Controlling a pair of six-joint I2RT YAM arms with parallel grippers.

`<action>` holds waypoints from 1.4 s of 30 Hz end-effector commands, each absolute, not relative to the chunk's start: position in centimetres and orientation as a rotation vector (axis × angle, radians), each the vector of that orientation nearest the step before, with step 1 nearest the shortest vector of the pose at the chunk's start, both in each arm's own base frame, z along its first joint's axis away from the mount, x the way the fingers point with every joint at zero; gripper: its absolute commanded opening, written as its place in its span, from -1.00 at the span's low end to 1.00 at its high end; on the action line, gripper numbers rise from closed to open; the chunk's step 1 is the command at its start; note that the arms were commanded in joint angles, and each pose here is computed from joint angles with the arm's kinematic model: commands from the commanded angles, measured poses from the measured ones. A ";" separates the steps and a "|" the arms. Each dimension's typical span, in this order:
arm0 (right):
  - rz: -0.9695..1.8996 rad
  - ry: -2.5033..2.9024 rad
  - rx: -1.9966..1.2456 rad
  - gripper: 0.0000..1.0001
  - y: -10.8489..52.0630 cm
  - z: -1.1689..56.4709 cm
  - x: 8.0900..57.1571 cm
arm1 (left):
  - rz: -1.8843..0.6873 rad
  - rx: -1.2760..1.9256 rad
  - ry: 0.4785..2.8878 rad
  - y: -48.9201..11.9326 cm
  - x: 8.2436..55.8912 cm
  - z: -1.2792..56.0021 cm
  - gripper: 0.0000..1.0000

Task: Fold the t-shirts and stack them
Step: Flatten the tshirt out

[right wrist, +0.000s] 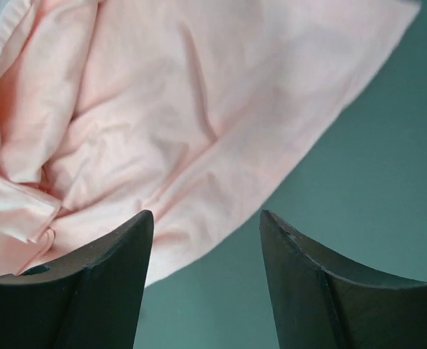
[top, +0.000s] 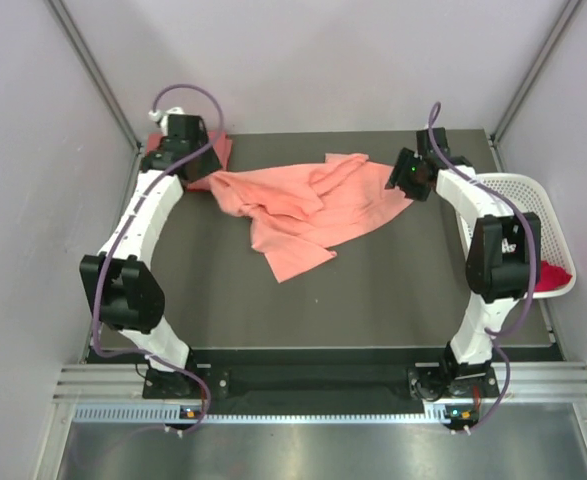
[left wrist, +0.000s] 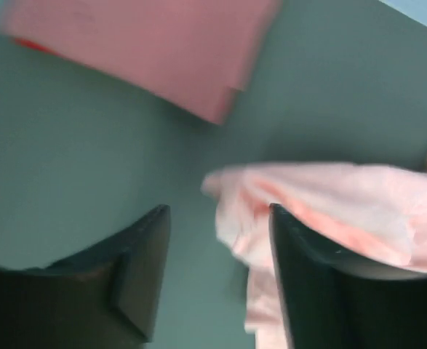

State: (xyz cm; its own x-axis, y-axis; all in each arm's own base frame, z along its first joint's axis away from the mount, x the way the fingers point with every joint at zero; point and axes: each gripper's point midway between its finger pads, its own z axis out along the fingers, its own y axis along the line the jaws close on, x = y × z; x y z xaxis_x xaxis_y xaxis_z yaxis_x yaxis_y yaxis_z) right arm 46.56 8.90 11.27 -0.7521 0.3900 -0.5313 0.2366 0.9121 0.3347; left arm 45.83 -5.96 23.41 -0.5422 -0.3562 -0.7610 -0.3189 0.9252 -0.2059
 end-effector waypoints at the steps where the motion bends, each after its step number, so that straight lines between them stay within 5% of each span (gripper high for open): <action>1: 0.312 2.384 0.491 0.22 8.4 12.5 49.2 | 0.023 -0.554 2.202 -2.9 45.3 23.7 0.74; 4: 0.248 2.380 0.505 0.22 7.4 12.1 50.3 | -0.026 -0.420 2.335 -6.2 43.0 21.2 0.88; 8: 0.191 2.392 0.506 0.22 6.1 11.1 51.6 | -0.070 -0.122 2.404 -13.5 38.6 19.1 0.63; 11: 0.092 2.385 0.528 0.16 4.0 10.3 52.4 | -0.261 -0.042 2.480 -17.2 34.9 17.2 0.01; 12: 0.050 2.379 0.532 0.13 3.2 10.0 52.8 | -0.306 -0.055 2.520 -17.5 33.2 15.6 -0.34; 13: 0.030 2.373 0.544 0.08 2.5 9.9 53.1 | -0.366 -0.045 2.535 -18.4 32.4 15.2 -0.38; 17: 0.031 2.364 0.547 -0.15 1.7 9.6 54.5 | -0.412 0.065 2.585 -21.1 29.6 12.8 -0.15; 25: 0.017 2.334 0.505 -0.10 1.1 11.1 55.0 | -0.399 0.119 2.741 -23.3 27.2 7.9 0.08; 36: 0.028 2.336 0.518 -0.10 -0.1 11.3 53.8 | -0.237 0.082 2.839 -22.3 27.5 4.1 -0.15; 42: 0.039 2.330 0.517 -0.10 -0.1 11.5 53.8 | -0.142 0.077 2.852 -21.2 27.6 3.4 -0.10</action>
